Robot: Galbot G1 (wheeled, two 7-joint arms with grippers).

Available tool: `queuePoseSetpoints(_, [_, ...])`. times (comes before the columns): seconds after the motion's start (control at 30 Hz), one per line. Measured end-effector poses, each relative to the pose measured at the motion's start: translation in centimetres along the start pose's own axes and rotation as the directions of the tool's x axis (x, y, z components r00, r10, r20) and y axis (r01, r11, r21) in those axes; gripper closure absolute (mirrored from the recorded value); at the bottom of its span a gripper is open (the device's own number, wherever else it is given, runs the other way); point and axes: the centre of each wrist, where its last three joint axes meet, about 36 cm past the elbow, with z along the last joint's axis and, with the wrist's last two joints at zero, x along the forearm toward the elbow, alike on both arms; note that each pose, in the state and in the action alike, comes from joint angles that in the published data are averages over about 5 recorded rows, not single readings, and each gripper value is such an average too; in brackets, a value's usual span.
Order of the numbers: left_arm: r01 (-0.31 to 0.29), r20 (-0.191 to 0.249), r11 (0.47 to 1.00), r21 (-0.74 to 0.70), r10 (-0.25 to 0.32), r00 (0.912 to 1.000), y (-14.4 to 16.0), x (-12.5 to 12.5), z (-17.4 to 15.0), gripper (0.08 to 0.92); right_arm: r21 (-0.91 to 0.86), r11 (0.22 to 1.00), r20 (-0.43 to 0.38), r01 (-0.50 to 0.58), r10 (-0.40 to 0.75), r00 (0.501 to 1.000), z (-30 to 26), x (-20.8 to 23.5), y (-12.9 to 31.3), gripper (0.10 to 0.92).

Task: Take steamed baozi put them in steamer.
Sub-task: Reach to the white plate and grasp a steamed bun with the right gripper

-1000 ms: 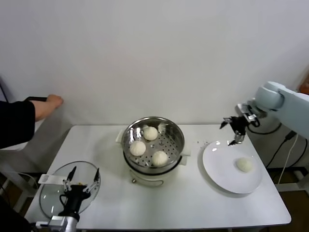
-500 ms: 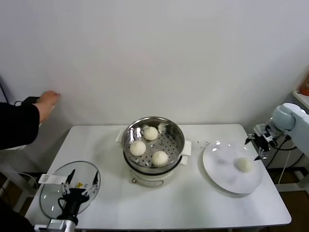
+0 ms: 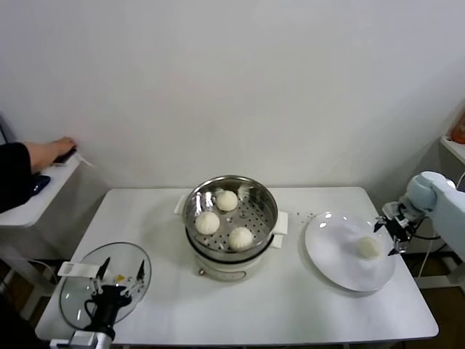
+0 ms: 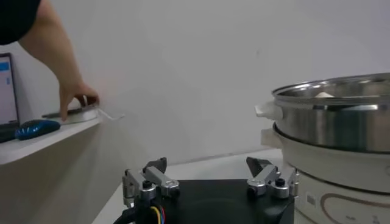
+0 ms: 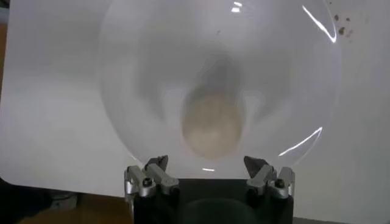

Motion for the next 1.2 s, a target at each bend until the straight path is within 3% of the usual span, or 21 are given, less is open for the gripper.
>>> queuePoseSetpoints(0.9, [0.012, -0.016, 1.000, -0.002, -0.012, 0.9998, 0.2, -0.1, 0.5, 0.177, -0.010, 1.000, 0.035, 0.029, -0.029, 0.999, -2.0, -3.8, -1.6, 0.201])
queuePoseSetpoints(1.2, [0.014, -0.016, 1.000, -0.001, -0.014, 0.9998, 0.2, -0.2, 0.5, 0.177, -0.011, 0.999, 0.033, 0.035, -0.035, 0.999, -1.9, -3.9, -1.5, 0.354])
